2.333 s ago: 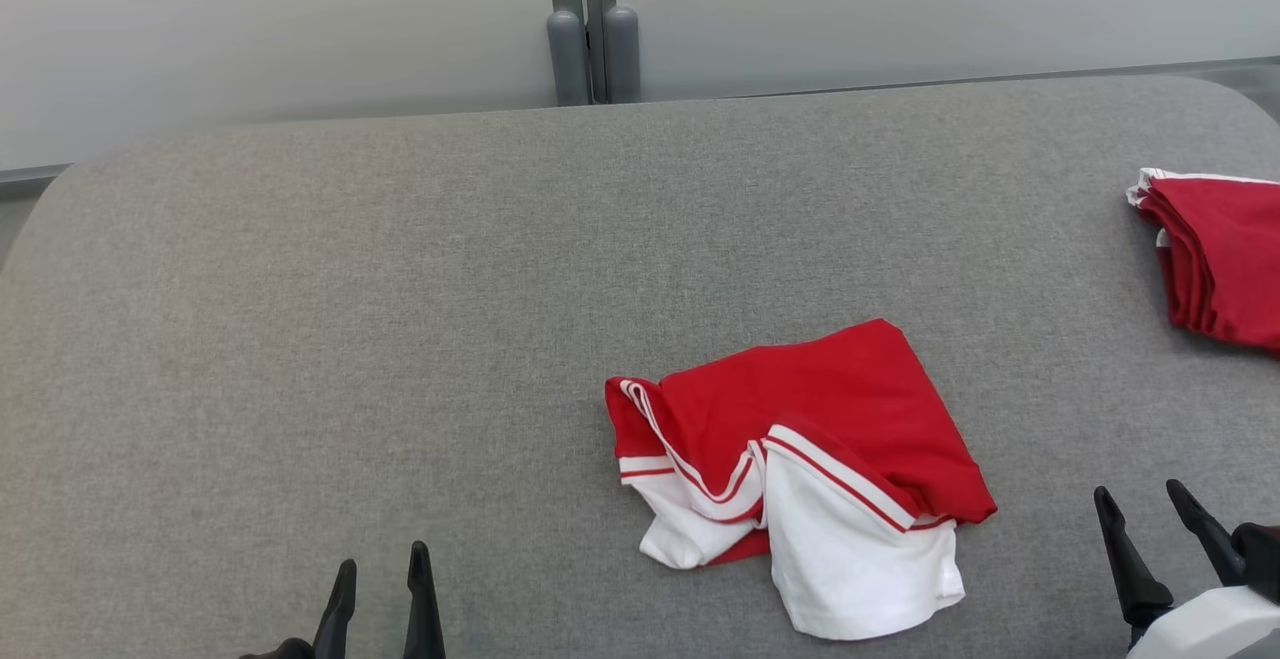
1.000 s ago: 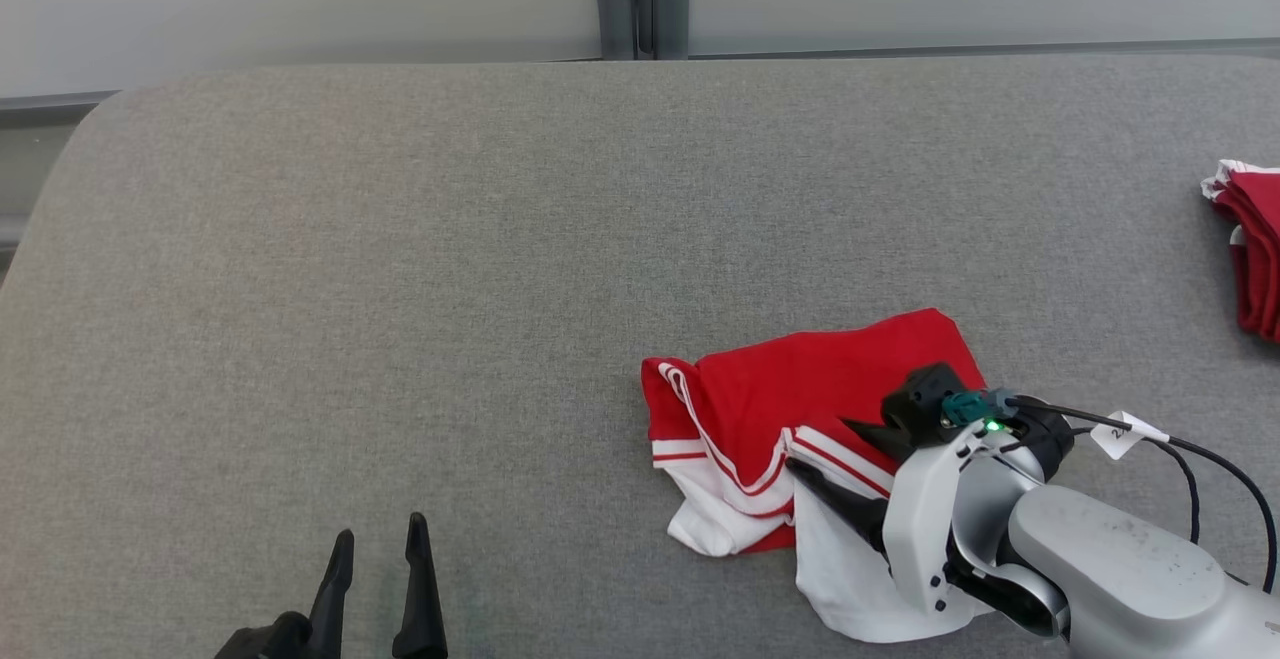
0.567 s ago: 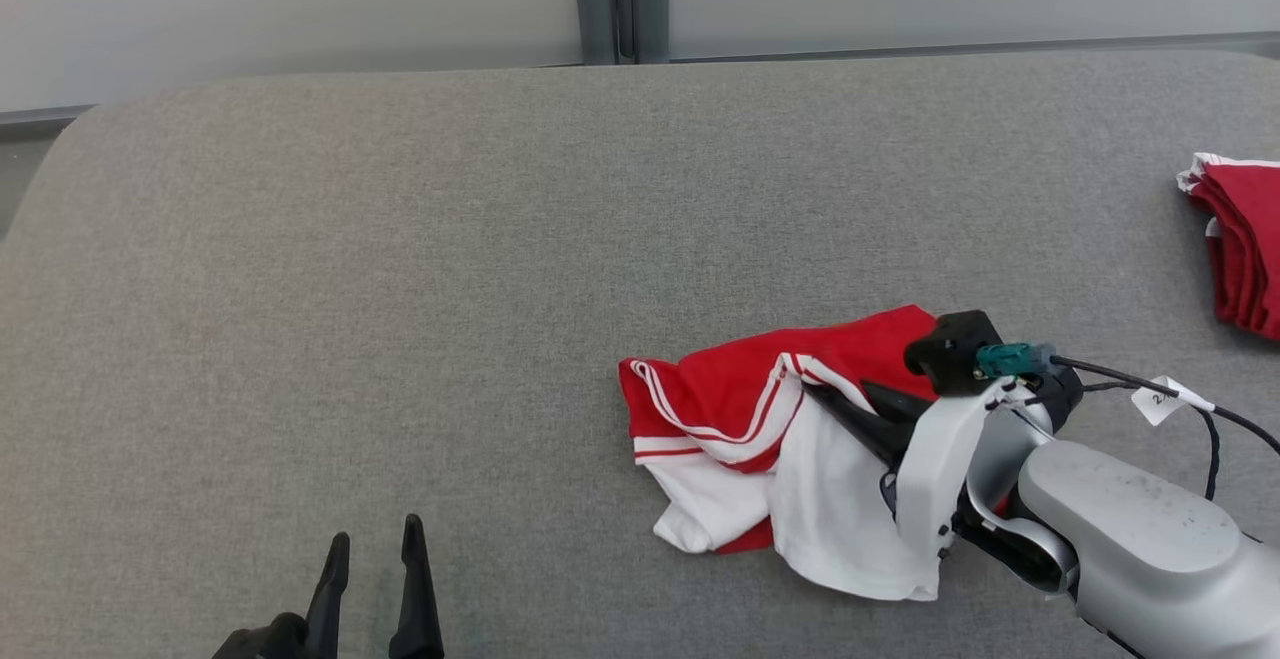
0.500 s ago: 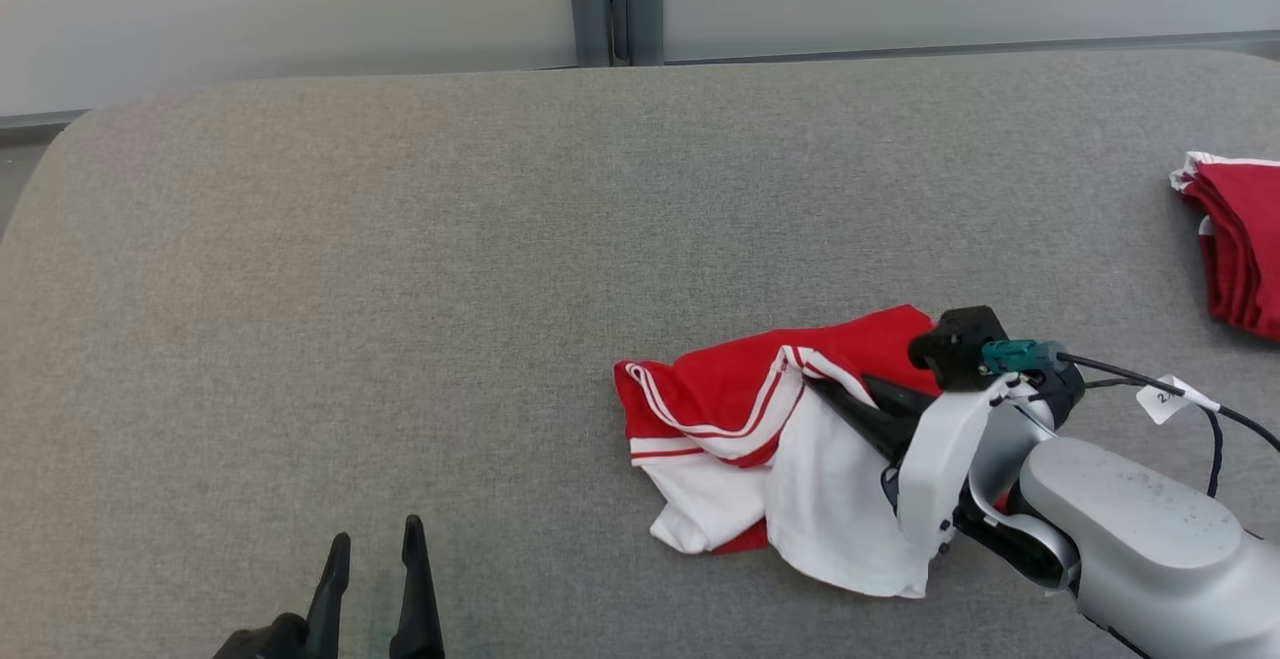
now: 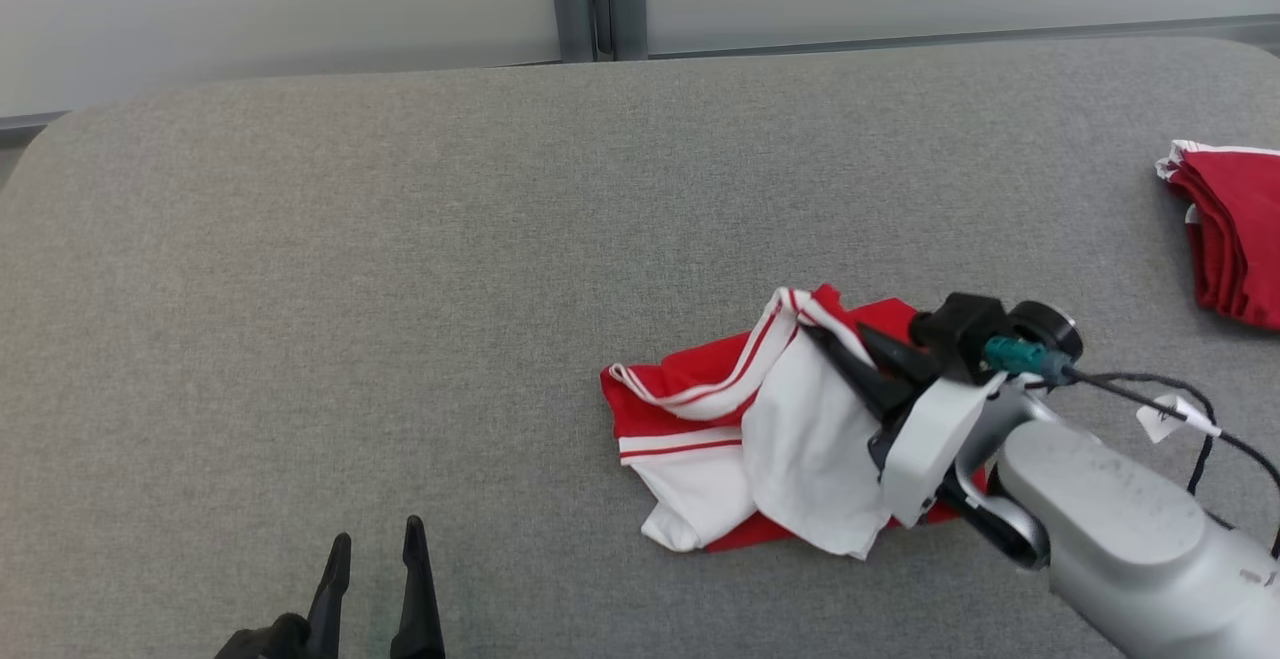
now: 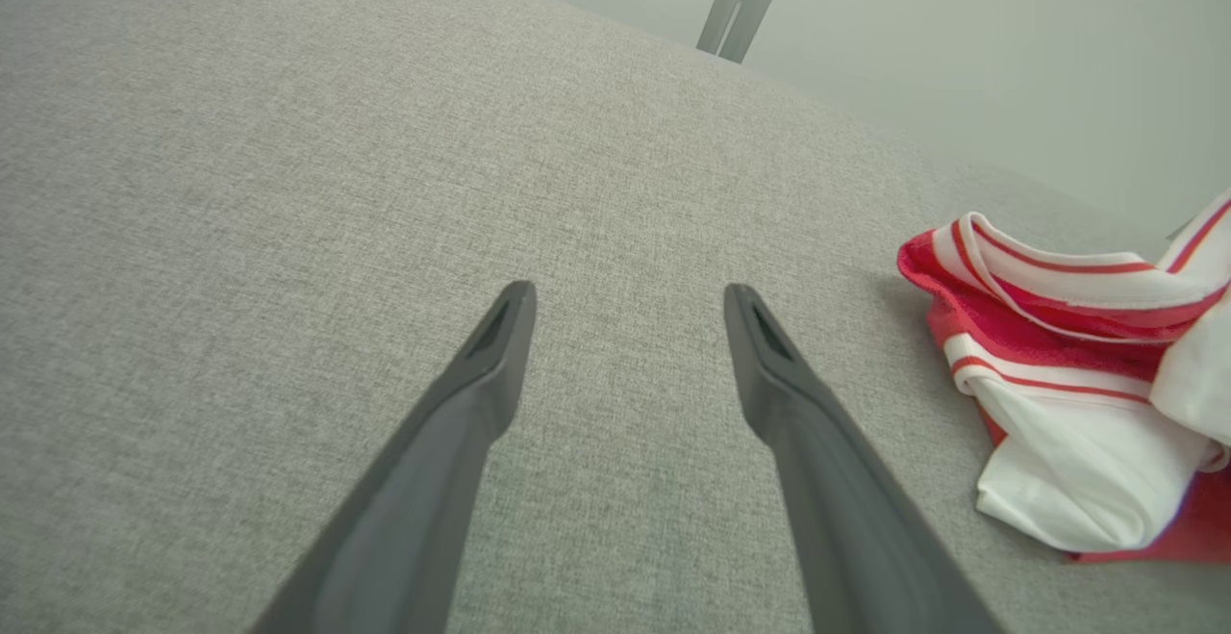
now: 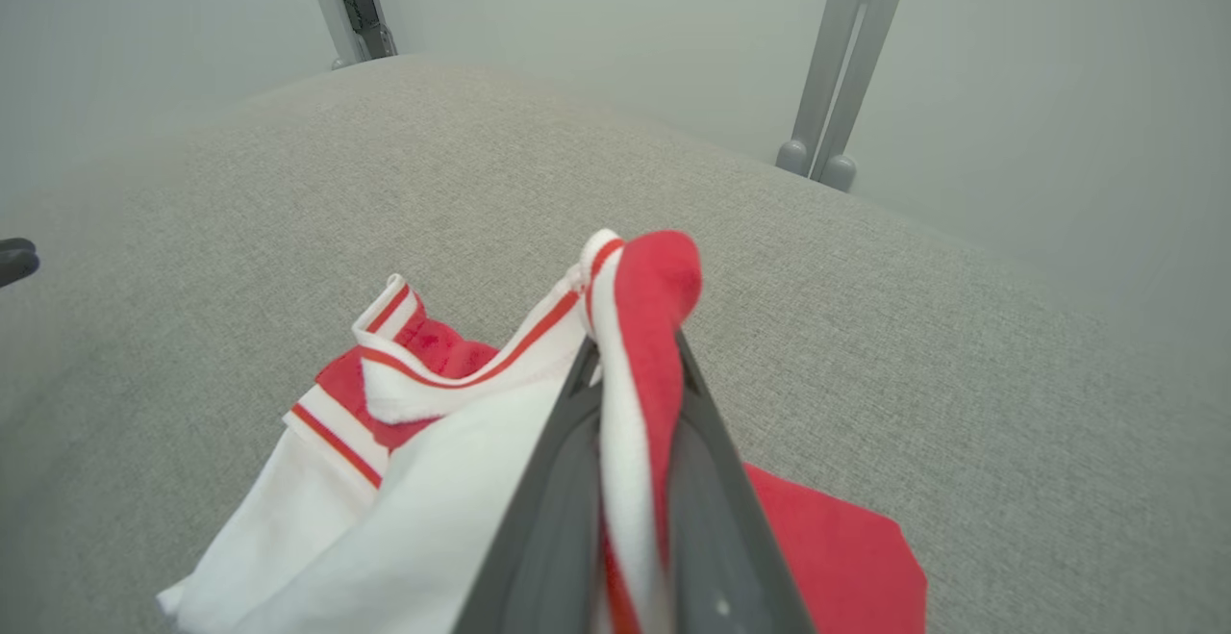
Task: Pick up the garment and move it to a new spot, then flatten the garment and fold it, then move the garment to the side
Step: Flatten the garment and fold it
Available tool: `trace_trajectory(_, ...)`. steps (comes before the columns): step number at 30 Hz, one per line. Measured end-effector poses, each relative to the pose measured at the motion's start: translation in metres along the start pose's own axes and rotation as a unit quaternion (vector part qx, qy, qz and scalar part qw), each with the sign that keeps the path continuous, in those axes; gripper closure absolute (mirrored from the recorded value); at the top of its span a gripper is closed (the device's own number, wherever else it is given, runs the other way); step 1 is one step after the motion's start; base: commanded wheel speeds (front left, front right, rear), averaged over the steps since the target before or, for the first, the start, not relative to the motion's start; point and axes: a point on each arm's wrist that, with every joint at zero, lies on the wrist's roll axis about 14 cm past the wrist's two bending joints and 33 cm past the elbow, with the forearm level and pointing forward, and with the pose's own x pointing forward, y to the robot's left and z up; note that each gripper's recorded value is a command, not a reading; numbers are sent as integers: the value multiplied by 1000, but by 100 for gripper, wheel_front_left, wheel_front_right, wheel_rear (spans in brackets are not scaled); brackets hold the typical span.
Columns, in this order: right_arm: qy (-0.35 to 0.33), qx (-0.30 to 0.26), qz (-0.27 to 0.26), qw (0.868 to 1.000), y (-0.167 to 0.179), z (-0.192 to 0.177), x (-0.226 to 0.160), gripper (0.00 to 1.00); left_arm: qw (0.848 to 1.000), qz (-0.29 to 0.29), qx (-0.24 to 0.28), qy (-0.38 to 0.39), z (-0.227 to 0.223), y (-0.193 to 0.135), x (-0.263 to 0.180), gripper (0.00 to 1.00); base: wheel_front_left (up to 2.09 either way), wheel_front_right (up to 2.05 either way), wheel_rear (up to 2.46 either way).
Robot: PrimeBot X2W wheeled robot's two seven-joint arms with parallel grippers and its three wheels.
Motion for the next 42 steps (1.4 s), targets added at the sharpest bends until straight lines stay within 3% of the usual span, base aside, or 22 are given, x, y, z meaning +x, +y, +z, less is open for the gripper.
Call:
trace_trajectory(11, 20, 87, 104, 991, 105, -37, -20, 100, 1000, 0, 5, 3, -2, 1, 0, 0, 0, 0, 0)
trace_trajectory(25, 91, 86, 123, 985, 126, -80, -37, 100, 1000, -5, 7, 2, -2, 0, -2, 0, 0, 0, 0)
trace_trajectory(27, 100, 87, 124, 983, 127, -86, -37, 91, 1000, -3, 7, 3, -2, 1, -2, 0, 0, 0, 0)
trace_trajectory(30, 114, 80, 127, 982, 128, -94, -37, 66, 1000, 0, 6, 4, -3, 3, -3, 0, 0, 0, 0)
trace_trajectory(32, 124, 77, 128, 981, 129, -100, -37, 32, 1000, 2, 6, 5, -3, 4, -3, 0, 0, 0, 0)
trace_trajectory(33, 128, 76, 130, 980, 131, -102, -38, 0, 1000, 3, 6, 4, -3, 4, -3, 0, 0, 0, 0)
trace_trajectory(42, 132, 71, 142, 978, 142, -104, -46, 0, 1000, 5, 3, -4, 1, 6, -7, 0, 0, 0, 0)
